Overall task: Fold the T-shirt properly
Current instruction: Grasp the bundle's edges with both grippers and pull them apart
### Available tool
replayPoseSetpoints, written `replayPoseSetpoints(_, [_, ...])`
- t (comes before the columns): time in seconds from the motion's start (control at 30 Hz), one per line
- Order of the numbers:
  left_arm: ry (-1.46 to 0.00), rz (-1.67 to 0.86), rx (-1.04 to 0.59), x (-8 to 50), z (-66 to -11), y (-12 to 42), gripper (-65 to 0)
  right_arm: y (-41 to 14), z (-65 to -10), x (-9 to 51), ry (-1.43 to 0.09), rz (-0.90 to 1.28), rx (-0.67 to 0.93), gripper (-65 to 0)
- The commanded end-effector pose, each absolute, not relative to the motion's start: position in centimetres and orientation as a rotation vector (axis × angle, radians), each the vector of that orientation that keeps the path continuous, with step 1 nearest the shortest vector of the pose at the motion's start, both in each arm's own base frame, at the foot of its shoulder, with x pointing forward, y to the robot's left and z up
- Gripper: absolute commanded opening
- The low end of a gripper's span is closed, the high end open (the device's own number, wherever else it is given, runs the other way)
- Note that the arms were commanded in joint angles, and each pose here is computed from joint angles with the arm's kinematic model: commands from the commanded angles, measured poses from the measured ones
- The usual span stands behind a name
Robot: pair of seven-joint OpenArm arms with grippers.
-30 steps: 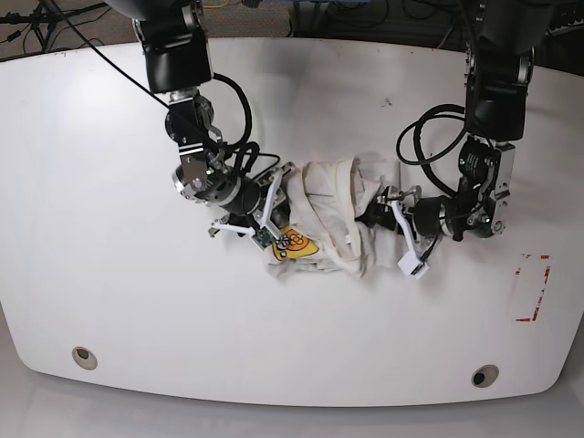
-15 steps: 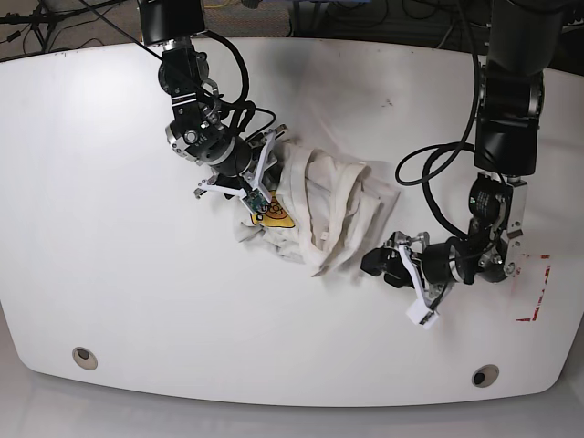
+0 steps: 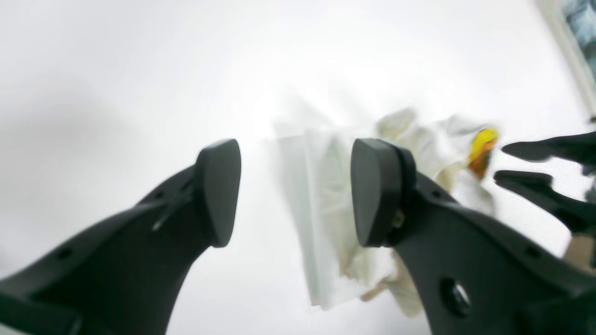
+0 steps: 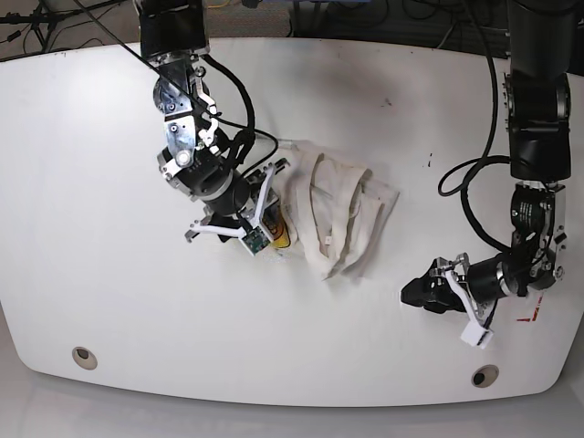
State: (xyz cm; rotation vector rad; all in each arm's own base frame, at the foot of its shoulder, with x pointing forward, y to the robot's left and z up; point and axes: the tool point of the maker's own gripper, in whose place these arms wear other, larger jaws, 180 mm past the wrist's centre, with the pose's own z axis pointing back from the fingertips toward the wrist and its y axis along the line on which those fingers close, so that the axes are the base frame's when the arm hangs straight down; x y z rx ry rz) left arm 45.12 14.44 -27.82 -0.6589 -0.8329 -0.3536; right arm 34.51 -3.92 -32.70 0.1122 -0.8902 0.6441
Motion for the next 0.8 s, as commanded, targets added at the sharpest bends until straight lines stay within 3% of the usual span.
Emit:
replayPoseSetpoints(0.0, [-0.892,-0.400,-0.690,44.6,-25.7,13.6,-29.9,-3.9,-30.8,35.9,-0.950,0.649,0.105,-45.0])
replayPoseSetpoints(0.23, [-0.904,-0.536,-0.703,39.8,-26.2,10.2,-31.4,-4.1,-31.3,38.3,-0.927,0.648,0.099,-45.3])
replayPoseSetpoints(0.43, [-0.873,-0.553,-0.780,36.4,-27.9,6.9,-43.1,-4.2,-32.2,39.5,-0.907,0.640,0.108,-45.3])
replayPoseSetpoints(0.77, [-0.738,-0.521,-0.780,32.2,-33.7,4.6,-43.6,-5.6,-36.2,39.9,-0.877,0.623,0.137,-45.3])
